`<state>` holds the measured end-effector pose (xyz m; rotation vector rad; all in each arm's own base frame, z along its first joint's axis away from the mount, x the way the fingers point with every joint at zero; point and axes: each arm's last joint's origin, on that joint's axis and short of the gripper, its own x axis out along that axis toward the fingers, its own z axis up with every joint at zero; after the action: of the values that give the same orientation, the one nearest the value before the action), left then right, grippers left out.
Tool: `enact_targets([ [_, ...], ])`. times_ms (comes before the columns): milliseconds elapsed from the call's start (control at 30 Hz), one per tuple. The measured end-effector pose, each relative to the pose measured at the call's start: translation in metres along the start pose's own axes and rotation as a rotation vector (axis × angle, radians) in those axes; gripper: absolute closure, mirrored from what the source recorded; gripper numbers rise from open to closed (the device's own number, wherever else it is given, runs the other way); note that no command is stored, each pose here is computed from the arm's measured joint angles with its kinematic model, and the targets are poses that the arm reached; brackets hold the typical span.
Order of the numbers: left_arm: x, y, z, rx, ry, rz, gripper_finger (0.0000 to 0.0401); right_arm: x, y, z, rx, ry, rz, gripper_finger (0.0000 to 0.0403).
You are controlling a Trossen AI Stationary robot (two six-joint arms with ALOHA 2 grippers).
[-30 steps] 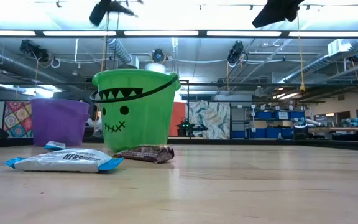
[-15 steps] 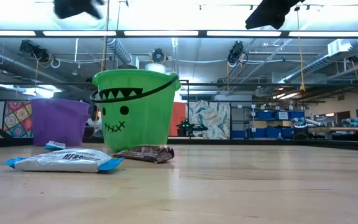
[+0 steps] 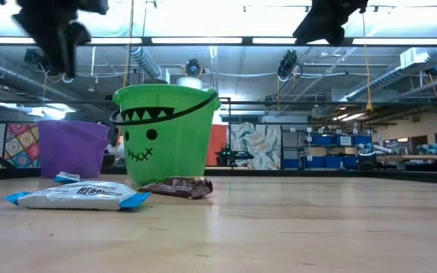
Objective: Sort candy by brand, put in halloween buckets
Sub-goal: Put the left black chocolate bar into the green bucket
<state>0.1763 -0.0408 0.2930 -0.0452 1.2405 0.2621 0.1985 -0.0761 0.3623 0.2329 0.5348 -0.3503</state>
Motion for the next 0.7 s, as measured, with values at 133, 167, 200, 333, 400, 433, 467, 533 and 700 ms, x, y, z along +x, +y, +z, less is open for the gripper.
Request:
enact_targets([
  [133, 0.015, -0.013, -0.008, 0.035, 0.093, -0.131, 0.0243, 0.0, 0.005, -0.001, -0.008, 0.003, 0.022, 0.0275],
  [167, 0.017, -0.017, -0.01, 0.041, 0.096, -0.165, 0.0243, 0.0, 0.006, -0.001, -0.01, 0.006, 0.026, 0.0275],
  [200, 0.018, -0.021, -0.011, 0.045, 0.096, -0.194, 0.0243, 0.0, 0.007, -0.001, -0.013, 0.009, 0.029, 0.0275],
  [333, 0.019, -0.036, -0.021, 0.076, 0.112, -0.239, 0.0243, 0.0, 0.01, -0.002, -0.021, 0.011, 0.038, 0.0275],
  [400, 0.022, -0.041, -0.027, 0.068, 0.145, -0.245, 0.0243, 0.0, 0.011, -0.002, -0.024, 0.012, 0.041, 0.0275],
  [433, 0.024, -0.044, -0.03, 0.065, 0.16, -0.247, 0.0243, 0.0, 0.011, -0.002, -0.026, 0.012, 0.042, 0.0275],
  [467, 0.025, -0.046, -0.033, 0.07, 0.177, -0.254, 0.0243, 0.0, 0.011, -0.002, -0.031, 0.012, 0.043, 0.0275],
  [533, 0.028, -0.049, -0.039, 0.064, 0.204, -0.267, 0.0243, 0.0, 0.011, -0.002, -0.035, 0.012, 0.043, 0.0275],
  [700, 0.039, -0.055, -0.05, 0.063, 0.27, -0.301, 0.0243, 0.0, 0.011, -0.002, -0.038, 0.012, 0.044, 0.0275],
])
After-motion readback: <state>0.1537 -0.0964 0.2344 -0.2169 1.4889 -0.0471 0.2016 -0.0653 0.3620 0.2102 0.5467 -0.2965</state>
